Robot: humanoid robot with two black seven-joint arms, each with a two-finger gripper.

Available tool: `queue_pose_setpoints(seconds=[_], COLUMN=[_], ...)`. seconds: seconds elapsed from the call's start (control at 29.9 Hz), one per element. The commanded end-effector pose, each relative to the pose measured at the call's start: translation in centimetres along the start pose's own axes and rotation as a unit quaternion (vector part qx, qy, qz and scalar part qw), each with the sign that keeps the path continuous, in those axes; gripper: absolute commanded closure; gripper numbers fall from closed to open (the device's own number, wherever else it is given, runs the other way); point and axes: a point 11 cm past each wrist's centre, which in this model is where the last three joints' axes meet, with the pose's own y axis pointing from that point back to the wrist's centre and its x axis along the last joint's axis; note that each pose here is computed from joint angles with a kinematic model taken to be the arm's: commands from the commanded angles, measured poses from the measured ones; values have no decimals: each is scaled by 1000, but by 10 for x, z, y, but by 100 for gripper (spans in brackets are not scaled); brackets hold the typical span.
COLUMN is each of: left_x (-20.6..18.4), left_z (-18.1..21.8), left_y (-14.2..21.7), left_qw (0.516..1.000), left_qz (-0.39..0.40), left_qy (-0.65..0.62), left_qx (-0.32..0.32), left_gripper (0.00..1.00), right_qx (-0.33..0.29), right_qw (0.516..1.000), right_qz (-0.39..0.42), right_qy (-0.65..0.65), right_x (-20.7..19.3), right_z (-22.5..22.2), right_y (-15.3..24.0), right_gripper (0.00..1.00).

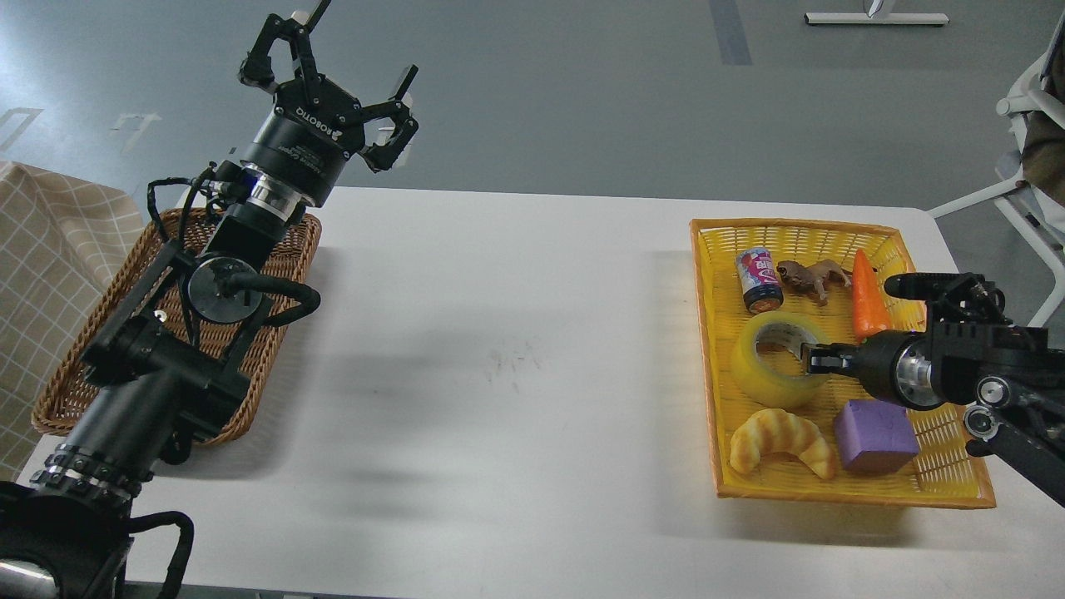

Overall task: Place and transfer tape with both arms
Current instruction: 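Grasp the yellow tape roll through its hole with the right gripper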

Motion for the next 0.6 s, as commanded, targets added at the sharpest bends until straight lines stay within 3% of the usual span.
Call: queue_pose_setpoints(seconds=[0.0,0.1,0.57], left_x=[0,0,0], left_z=[1,1,0], left_y=[0,0,-1], left_qw=[1000,1000,1000], left_qz=[0,0,-1], left_qy=[-1,-1,0], left_qx=[0,0,0], left_gripper=[2,2,2], right_qx=[0,3,35], right_qw=[1000,1000,996], right_qz=[0,1,56], right_qy=[-1,0,52], right_x=[0,2,41], right_z=[0,-2,-20], right_y=[0,1,48], right_gripper=[90,100,100])
